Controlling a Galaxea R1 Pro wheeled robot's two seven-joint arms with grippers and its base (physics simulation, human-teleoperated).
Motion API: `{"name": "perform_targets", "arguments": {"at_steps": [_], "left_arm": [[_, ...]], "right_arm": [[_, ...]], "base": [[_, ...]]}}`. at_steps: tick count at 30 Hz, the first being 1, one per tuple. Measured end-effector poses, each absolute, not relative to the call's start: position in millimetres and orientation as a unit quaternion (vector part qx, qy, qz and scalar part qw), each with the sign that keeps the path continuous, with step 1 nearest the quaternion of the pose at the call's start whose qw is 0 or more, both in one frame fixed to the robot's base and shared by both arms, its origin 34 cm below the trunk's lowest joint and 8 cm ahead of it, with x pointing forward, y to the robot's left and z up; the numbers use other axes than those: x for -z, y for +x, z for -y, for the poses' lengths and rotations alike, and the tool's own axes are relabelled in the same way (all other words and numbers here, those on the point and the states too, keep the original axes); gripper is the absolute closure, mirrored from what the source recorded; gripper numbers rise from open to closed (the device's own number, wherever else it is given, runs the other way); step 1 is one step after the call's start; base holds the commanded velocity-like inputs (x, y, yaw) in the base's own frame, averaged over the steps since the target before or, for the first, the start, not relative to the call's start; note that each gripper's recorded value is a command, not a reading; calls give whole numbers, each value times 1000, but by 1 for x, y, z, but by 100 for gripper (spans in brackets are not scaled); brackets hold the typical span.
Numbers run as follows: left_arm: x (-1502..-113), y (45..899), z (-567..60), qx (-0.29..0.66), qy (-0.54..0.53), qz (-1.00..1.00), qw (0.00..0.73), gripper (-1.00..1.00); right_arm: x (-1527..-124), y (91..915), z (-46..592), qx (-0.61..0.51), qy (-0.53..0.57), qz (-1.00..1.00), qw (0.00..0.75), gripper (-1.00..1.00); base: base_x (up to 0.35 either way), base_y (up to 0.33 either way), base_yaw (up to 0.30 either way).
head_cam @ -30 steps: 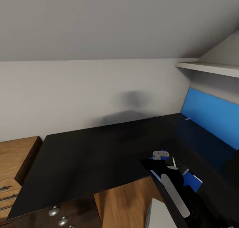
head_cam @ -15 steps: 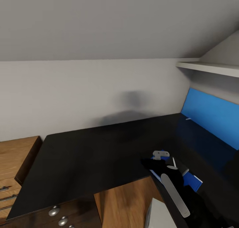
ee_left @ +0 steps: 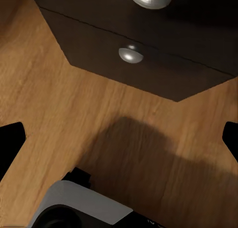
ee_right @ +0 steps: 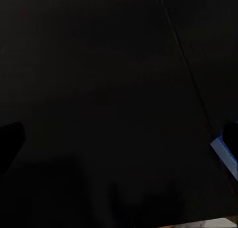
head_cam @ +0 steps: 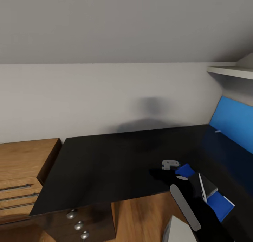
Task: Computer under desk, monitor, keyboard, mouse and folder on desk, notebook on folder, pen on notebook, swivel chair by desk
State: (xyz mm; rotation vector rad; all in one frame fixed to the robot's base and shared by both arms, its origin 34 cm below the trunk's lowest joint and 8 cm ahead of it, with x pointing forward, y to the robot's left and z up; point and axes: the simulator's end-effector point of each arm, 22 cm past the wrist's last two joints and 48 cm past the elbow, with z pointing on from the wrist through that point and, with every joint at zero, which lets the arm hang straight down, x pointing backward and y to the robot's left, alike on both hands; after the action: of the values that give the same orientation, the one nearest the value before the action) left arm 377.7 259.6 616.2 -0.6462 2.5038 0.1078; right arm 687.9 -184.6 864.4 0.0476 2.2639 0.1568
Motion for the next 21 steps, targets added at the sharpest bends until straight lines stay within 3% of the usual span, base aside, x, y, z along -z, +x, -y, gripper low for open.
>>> {"name": "perform_targets", "arguments": {"at_steps": [21], "left_arm": [[-616,378,-260,-40,-241,-931,273,-100]], "right_arm": [[-862,688,184,-62,18,-905,421,-100]], "base": [[-278,0,276]]}}
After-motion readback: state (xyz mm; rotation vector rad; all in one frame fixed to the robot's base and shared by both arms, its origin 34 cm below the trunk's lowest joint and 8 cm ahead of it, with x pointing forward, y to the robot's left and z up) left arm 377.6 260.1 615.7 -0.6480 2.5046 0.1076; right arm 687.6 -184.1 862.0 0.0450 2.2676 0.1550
